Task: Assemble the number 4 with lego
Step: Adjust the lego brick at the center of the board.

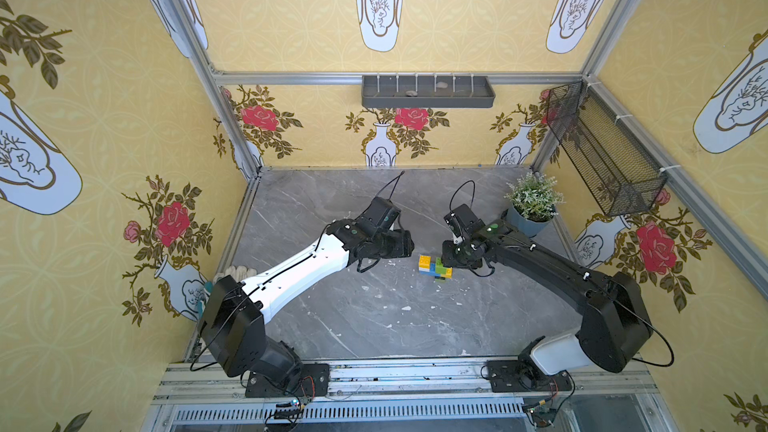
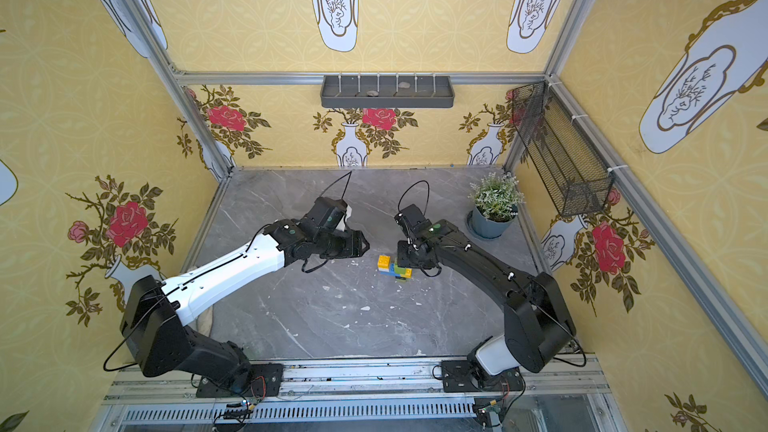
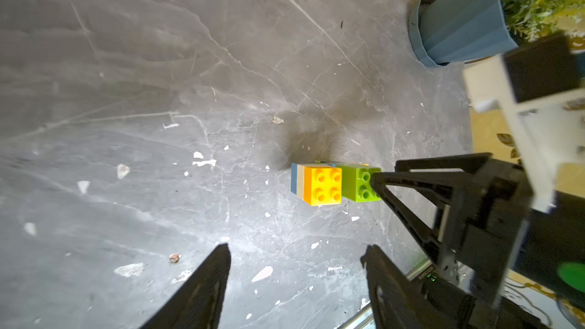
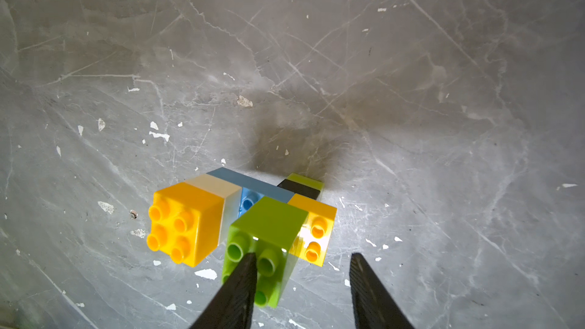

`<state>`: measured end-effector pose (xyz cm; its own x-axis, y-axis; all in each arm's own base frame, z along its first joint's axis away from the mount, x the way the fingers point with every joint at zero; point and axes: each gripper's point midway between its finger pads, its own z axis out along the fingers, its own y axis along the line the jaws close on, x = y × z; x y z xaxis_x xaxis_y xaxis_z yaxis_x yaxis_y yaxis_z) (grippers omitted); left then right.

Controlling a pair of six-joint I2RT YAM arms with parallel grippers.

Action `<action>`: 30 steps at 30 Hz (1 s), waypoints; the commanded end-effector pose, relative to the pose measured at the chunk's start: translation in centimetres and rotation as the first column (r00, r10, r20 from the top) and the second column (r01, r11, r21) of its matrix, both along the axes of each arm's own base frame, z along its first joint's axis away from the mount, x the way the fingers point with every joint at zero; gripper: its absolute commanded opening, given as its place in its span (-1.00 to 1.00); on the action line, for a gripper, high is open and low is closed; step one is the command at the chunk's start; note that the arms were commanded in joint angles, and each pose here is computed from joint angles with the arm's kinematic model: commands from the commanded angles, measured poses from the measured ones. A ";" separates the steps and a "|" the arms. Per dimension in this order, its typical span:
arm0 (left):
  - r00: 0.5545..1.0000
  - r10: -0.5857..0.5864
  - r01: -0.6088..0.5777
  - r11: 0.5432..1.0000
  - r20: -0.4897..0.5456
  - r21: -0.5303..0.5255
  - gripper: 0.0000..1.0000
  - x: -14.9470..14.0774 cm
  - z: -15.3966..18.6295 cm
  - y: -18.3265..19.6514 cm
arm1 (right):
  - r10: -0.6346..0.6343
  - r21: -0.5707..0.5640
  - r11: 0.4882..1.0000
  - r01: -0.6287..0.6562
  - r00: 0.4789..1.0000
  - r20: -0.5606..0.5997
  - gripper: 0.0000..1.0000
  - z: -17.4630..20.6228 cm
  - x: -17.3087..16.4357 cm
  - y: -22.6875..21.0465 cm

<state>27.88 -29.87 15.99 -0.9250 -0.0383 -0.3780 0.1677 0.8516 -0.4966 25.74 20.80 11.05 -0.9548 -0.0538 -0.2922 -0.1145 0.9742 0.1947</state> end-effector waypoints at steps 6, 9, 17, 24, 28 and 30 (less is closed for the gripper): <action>0.999 -0.015 0.000 0.959 -0.051 -0.285 0.35 1.4 -0.8 -2.6 | 0.021 -0.013 1.000 -0.021 1.000 -0.006 -0.01 0.1 0.6 0.6; 0.998 -0.021 0.004 0.956 -0.057 -0.293 0.34 1.7 -1.4 -2.9 | 0.023 -0.016 1.000 -0.023 1.000 -0.007 -0.01 0.1 0.7 0.6; 0.990 0.003 -0.043 0.958 -0.140 -0.283 0.27 2.2 -5.3 -2.8 | 0.028 -0.018 0.999 -0.028 0.999 -0.021 -0.01 -0.4 0.9 0.9; 0.985 0.042 -0.087 0.960 -0.169 -0.267 0.24 2.2 -7.2 -1.8 | 0.047 -0.028 0.998 -0.048 0.999 -0.027 -0.03 -0.8 0.8 1.8; 0.985 0.055 -0.096 0.962 -0.161 -0.256 0.23 2.3 -7.3 -1.3 | 0.063 -0.039 0.997 -0.064 0.998 -0.022 -0.03 -0.8 0.9 2.7; 0.986 0.059 -0.098 0.963 -0.159 -0.252 0.23 2.3 -7.4 -1.1 | 0.069 -0.049 0.996 -0.070 0.997 -0.026 -0.03 -1.0 0.9 3.0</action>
<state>29.85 -31.13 8.54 -0.9660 -0.1841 -0.1814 0.0016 0.6976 -0.7165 26.49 23.94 10.16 -0.9566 -0.1305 -0.2606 -0.1810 0.9669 0.1800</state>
